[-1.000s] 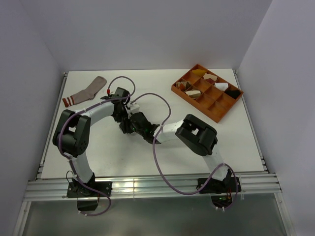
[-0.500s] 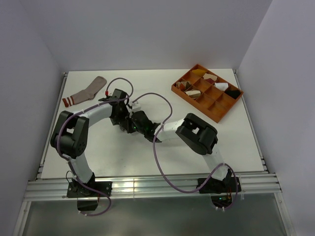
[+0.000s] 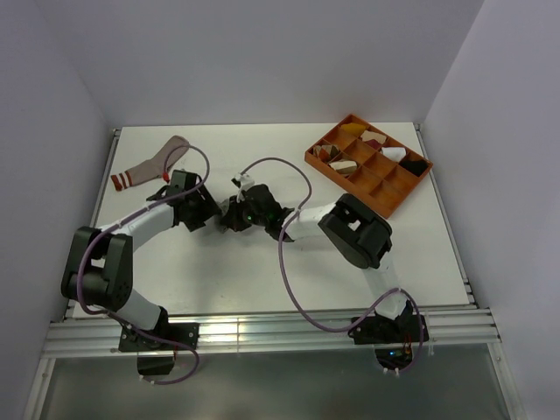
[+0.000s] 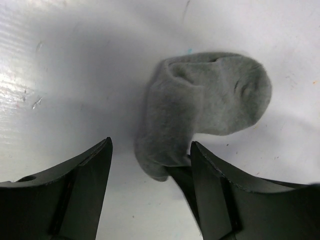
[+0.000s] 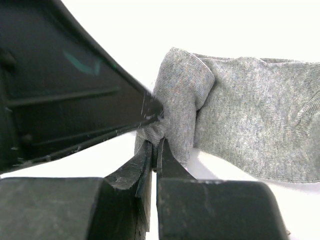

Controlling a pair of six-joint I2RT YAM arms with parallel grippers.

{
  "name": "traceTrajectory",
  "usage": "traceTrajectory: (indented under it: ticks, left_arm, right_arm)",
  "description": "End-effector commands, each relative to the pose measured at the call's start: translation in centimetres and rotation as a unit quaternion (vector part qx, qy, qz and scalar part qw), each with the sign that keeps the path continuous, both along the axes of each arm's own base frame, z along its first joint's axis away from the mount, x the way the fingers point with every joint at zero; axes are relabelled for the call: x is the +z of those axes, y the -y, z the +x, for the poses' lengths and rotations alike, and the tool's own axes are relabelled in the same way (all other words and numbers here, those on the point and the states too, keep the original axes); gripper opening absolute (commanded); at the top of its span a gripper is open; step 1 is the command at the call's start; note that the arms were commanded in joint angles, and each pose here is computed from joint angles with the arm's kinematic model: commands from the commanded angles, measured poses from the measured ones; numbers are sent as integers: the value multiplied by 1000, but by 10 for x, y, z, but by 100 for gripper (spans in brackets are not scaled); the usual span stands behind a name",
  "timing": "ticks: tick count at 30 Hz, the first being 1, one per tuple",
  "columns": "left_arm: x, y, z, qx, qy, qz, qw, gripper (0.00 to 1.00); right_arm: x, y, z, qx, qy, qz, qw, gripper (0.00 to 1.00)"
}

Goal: Roll the socks
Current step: Roll the sock at the center of the board.

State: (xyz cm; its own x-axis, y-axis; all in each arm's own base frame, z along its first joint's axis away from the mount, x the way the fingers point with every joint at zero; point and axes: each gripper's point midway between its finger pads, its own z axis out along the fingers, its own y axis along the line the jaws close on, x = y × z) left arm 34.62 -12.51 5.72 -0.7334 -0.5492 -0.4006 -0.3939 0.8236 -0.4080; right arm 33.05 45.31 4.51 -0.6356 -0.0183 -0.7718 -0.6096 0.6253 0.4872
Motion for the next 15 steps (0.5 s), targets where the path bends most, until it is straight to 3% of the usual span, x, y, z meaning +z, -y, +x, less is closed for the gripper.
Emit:
traceTrajectory:
  ticks: [1, 6, 11, 15]
  left_arm:
    - [4, 9, 6, 2, 35, -69, 997, 68]
    - [-17, 9, 1, 13, 30, -102, 994, 65]
    - [-10, 10, 11, 26, 65, -126, 990, 62]
    - [-14, 1, 8, 45, 80, -117, 989, 61]
  right_arm:
    - [4, 3, -9, 50, -18, -15, 998, 0]
    - [4, 3, -6, 68, -25, -20, 997, 0]
    - [4, -2, -8, 89, -33, -18, 995, 0]
    - [6, -3, -8, 105, -40, -13, 994, 0]
